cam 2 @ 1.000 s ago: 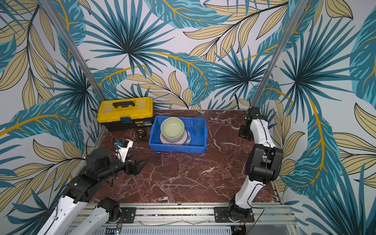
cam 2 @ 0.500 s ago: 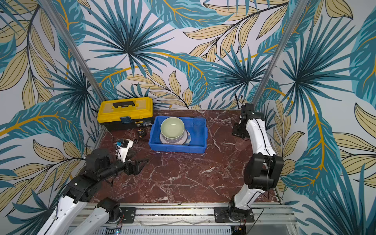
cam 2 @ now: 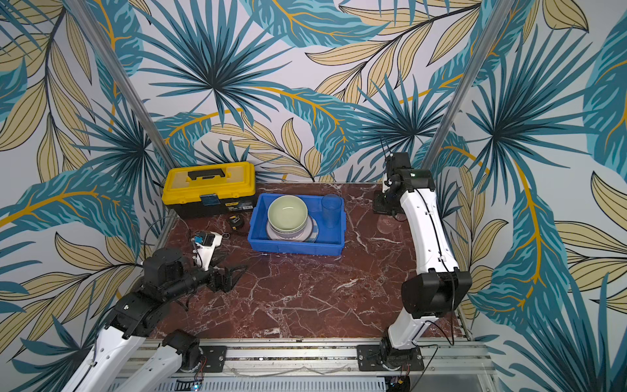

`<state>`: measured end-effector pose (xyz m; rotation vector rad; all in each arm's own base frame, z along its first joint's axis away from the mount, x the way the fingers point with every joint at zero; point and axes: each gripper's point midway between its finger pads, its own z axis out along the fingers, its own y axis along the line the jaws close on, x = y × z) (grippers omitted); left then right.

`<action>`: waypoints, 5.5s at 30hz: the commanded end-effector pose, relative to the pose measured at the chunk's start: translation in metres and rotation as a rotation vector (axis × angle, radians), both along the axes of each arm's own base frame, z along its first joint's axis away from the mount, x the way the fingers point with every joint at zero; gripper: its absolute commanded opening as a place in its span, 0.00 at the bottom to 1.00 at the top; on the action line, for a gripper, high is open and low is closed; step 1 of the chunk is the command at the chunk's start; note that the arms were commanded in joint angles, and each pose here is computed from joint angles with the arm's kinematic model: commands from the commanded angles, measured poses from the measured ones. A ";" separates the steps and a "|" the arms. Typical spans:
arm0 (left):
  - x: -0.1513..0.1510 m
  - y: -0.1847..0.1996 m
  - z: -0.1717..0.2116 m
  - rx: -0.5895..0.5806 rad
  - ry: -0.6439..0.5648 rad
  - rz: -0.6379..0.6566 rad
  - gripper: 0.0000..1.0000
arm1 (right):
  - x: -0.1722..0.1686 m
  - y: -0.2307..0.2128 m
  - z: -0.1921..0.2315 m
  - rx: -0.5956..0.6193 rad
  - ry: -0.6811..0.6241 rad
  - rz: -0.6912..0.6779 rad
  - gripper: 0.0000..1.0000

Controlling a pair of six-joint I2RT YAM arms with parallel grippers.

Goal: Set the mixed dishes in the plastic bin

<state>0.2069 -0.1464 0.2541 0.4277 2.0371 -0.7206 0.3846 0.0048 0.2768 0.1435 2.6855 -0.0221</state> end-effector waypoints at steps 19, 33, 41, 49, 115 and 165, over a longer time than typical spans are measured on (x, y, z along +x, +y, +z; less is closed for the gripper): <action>0.003 0.001 -0.004 0.014 -0.010 0.014 0.98 | 0.007 0.128 -0.002 -0.011 0.093 0.352 0.00; 0.004 0.003 -0.004 0.020 -0.010 0.021 0.98 | 0.014 0.171 -0.027 0.010 0.126 0.416 0.00; 0.005 0.003 -0.005 0.024 -0.011 0.025 0.98 | 0.020 0.182 -0.049 0.000 0.162 0.418 0.00; 0.006 0.004 -0.006 0.030 -0.010 0.029 0.98 | 0.020 0.186 -0.070 -0.023 0.163 0.389 0.00; 0.010 0.006 -0.011 0.050 0.010 0.045 0.99 | 0.011 0.177 -0.030 0.002 -0.021 0.339 0.60; 0.076 0.155 -0.073 0.356 -0.320 0.932 0.99 | -0.035 -0.048 -0.094 -0.312 -0.650 -0.300 1.00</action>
